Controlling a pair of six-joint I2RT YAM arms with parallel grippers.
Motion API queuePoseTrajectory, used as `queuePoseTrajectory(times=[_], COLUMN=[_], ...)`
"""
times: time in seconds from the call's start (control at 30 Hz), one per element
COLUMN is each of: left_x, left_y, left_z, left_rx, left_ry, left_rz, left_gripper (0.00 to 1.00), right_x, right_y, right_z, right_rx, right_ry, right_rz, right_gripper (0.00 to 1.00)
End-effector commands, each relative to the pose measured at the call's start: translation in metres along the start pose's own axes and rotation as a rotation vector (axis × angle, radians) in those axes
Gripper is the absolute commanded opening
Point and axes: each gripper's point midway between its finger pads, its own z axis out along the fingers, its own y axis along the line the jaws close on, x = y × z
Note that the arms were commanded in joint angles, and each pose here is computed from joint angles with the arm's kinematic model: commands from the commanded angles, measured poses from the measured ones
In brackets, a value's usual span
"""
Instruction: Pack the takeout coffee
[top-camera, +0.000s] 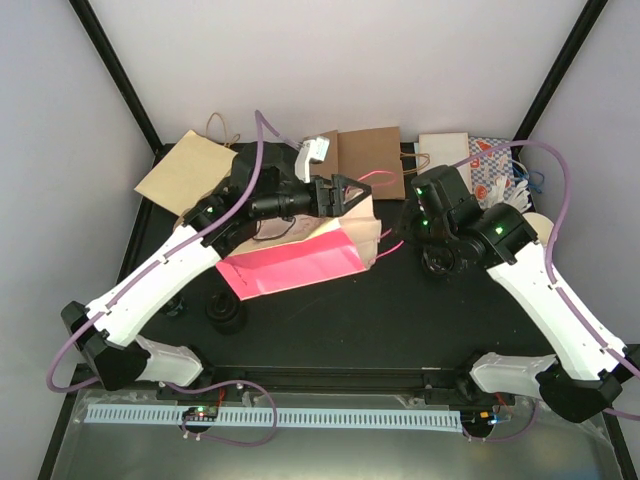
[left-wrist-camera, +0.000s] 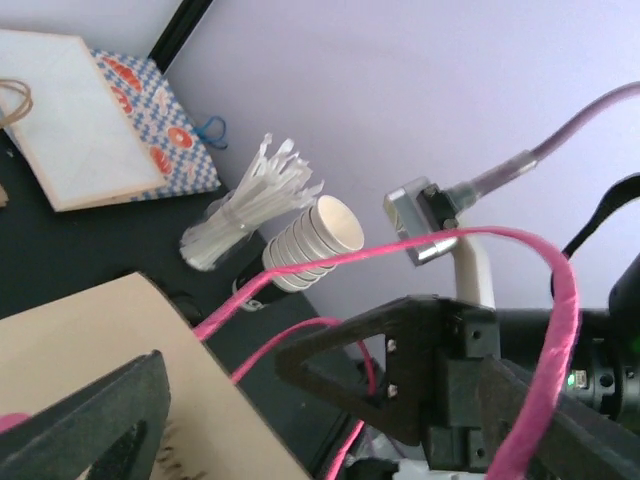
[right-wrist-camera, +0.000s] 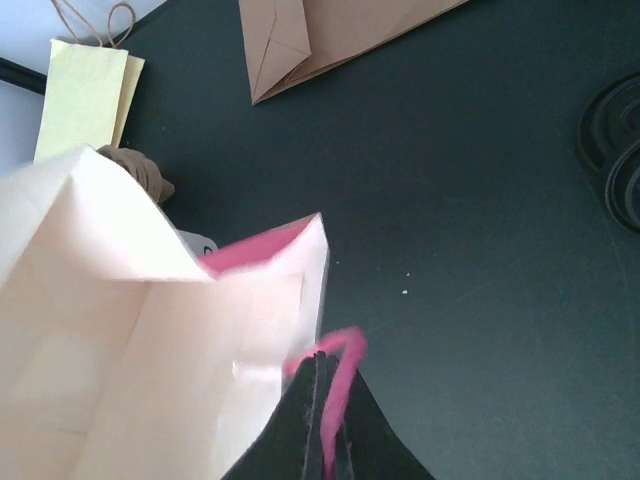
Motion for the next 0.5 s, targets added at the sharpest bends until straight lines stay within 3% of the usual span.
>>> queuePoseTrajectory(times=[0.0, 0.03, 0.07, 0.1, 0.2, 0.37, 0.47], left_x=[-0.012, -0.011, -0.01, -0.009, -0.001, 0.006, 0.007], left_y=[-0.006, -0.004, -0.001, 0.002, 0.01, 0.022, 0.023], left_z=[0.001, 0.004, 0.006, 0.009, 0.014, 0.012, 0.01], left_rx=[0.05, 0.059, 0.059, 0.051, 0.015, -0.027, -0.021], left_ry=[-0.069, -0.076, -0.074, -0.064, -0.02, -0.019, -0.033], left_rz=[0.047, 0.042, 0.037, 0.038, 0.044, 0.054, 0.054], left_gripper=[0.69, 0.52, 0.44, 0.44, 0.59, 0.4, 0.49], right_x=[-0.012, -0.014, -0.015, -0.017, -0.023, -0.035, -0.04], right_y=[-0.001, 0.0, 0.001, 0.001, -0.001, -0.004, -0.002], right_z=[-0.011, -0.013, -0.015, -0.016, -0.022, -0.032, -0.038], right_rx=[0.005, 0.003, 0.0, 0.004, 0.019, 0.05, 0.053], right_ry=[-0.056, -0.062, -0.07, -0.075, -0.103, -0.16, -0.181], right_rz=[-0.025, -0.027, -0.031, -0.035, -0.049, -0.078, -0.108], right_gripper=[0.01, 0.01, 0.01, 0.01, 0.01, 0.01, 0.01])
